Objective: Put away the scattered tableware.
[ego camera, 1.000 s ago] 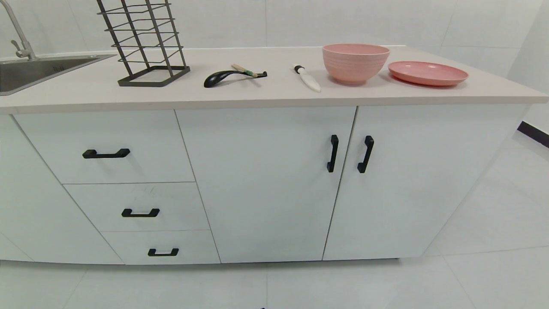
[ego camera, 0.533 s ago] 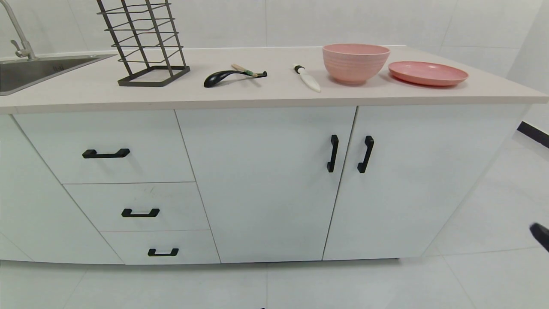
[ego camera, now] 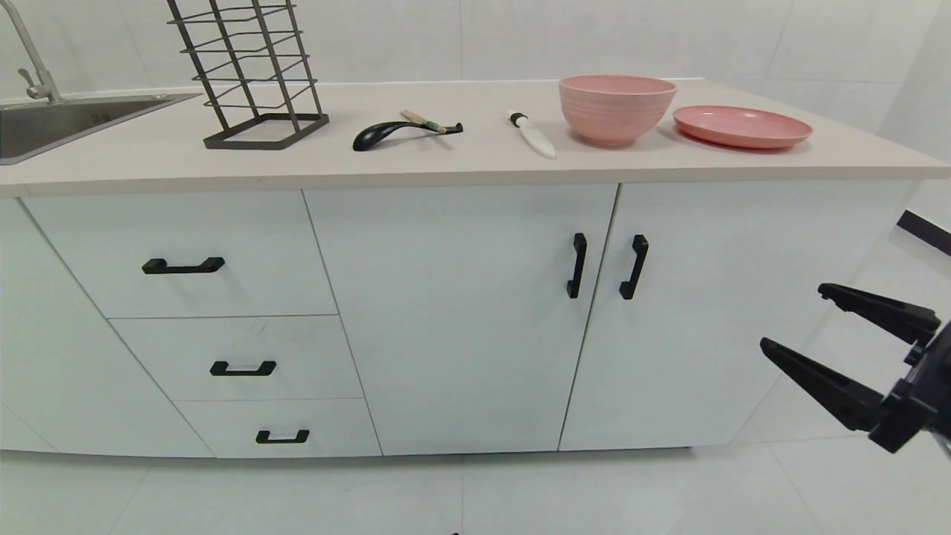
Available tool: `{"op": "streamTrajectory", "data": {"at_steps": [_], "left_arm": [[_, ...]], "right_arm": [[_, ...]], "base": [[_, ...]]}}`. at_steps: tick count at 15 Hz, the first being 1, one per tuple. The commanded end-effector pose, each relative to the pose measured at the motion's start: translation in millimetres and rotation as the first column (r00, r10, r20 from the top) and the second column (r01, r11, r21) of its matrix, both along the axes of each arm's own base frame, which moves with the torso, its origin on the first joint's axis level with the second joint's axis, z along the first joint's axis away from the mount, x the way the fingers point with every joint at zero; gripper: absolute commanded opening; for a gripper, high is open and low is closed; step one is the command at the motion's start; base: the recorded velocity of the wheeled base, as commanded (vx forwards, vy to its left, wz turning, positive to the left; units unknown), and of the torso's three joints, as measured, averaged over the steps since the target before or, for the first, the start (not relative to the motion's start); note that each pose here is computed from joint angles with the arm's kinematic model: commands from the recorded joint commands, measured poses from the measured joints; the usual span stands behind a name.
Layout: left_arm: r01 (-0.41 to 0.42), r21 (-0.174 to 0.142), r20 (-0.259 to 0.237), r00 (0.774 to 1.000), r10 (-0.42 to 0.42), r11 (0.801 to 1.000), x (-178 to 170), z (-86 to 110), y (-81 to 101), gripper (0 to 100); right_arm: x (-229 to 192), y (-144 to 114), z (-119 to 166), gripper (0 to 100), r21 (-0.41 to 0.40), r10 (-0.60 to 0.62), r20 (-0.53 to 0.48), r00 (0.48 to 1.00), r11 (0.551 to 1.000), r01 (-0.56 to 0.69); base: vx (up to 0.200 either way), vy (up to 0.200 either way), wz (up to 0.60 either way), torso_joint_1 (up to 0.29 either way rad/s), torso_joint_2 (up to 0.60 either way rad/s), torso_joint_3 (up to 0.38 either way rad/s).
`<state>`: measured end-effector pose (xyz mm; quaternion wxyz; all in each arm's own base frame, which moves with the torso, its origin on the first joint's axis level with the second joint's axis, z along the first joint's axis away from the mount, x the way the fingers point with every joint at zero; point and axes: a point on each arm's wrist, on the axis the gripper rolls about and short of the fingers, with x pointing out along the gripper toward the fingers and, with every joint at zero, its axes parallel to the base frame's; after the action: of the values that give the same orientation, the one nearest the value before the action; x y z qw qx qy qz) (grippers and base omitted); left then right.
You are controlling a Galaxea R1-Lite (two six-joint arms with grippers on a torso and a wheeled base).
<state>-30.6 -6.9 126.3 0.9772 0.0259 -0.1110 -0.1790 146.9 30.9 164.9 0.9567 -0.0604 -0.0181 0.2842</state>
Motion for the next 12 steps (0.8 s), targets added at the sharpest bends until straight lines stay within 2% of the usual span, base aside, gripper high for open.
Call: {"op": "streamTrajectory", "data": {"at_steps": [1, 2, 4, 6, 7, 8, 10, 11, 12], "left_arm": [[0.117, 0.012, -0.099, 0.988, -0.115, 0.993, 12.6, 11.0, -1.2, 100], [0.213, 0.013, -0.165, 0.964, -0.208, 0.977, 20.9, 12.4, -3.2, 100], [0.357, -0.003, -0.253, 0.903, -0.346, 0.934, 34.9, 20.0, -7.0, 100], [0.418, -0.024, -0.309, 0.860, -0.405, 0.908, 47.7, 28.5, -9.3, 100], [0.439, -0.015, -0.380, 0.829, -0.411, 0.899, 76.9, 38.0, -12.3, 100], [0.442, -0.002, -0.371, 0.833, -0.411, 0.897, 91.4, 41.4, -13.7, 100], [0.506, 0.011, -0.333, 0.815, -0.474, 0.862, 105.7, 47.6, -18.8, 100], [0.599, 0.014, -0.315, 0.763, -0.565, 0.801, 121.5, 51.0, -31.4, 100], [0.623, 0.008, -0.320, 0.743, -0.588, 0.782, 130.4, 49.4, -36.8, 100]], "right_arm": [[8.9, 5.0, -13.7, 100, -0.019, 0.057, -0.052, 0.997, 0.998, -0.058], [6.8, 7.5, -17.8, 100, -0.023, 0.102, -0.045, 0.994, 0.994, -0.103], [5.4, 7.8, -20.2, 100, -0.025, 0.108, -0.047, 0.993, 0.994, -0.109], [5.9, 9.7, -18.6, 100, -0.024, 0.122, -0.033, 0.992, 0.992, -0.123], [6.4, 15.9, -16.7, 100, -0.023, 0.163, -0.022, 0.986, 0.986, -0.163], [5.6, 19.5, -17.4, 100, -0.022, 0.185, -0.026, 0.982, 0.982, -0.186], [8.7, 21.6, -18.5, 100, -0.022, 0.193, -0.034, 0.981, 0.981, -0.194], [15.4, 22.8, -17.8, 100, -0.022, 0.190, -0.031, 0.981, 0.981, -0.191], [18.4, 23.9, -17.2, 100, -0.022, 0.191, -0.031, 0.981, 0.981, -0.192]], "base": [[0.000, 0.000, 0.00, 0.000, 0.00, 0.000], [0.000, 0.000, 0.00, 0.000, 0.00, 0.000], [0.000, 0.000, 0.00, 0.000, 0.00, 0.000], [0.000, 0.000, 0.00, 0.000, 0.00, 0.000], [0.000, 0.000, 0.00, 0.000, 0.00, 0.000], [0.000, 0.000, 0.00, 0.000, 0.00, 0.000], [0.000, 0.000, 0.00, 0.000, 0.00, 0.000], [0.000, 0.000, 0.00, 0.000, 0.00, 0.000], [0.000, 0.000, 0.00, 0.000, 0.00, 0.000]]}}
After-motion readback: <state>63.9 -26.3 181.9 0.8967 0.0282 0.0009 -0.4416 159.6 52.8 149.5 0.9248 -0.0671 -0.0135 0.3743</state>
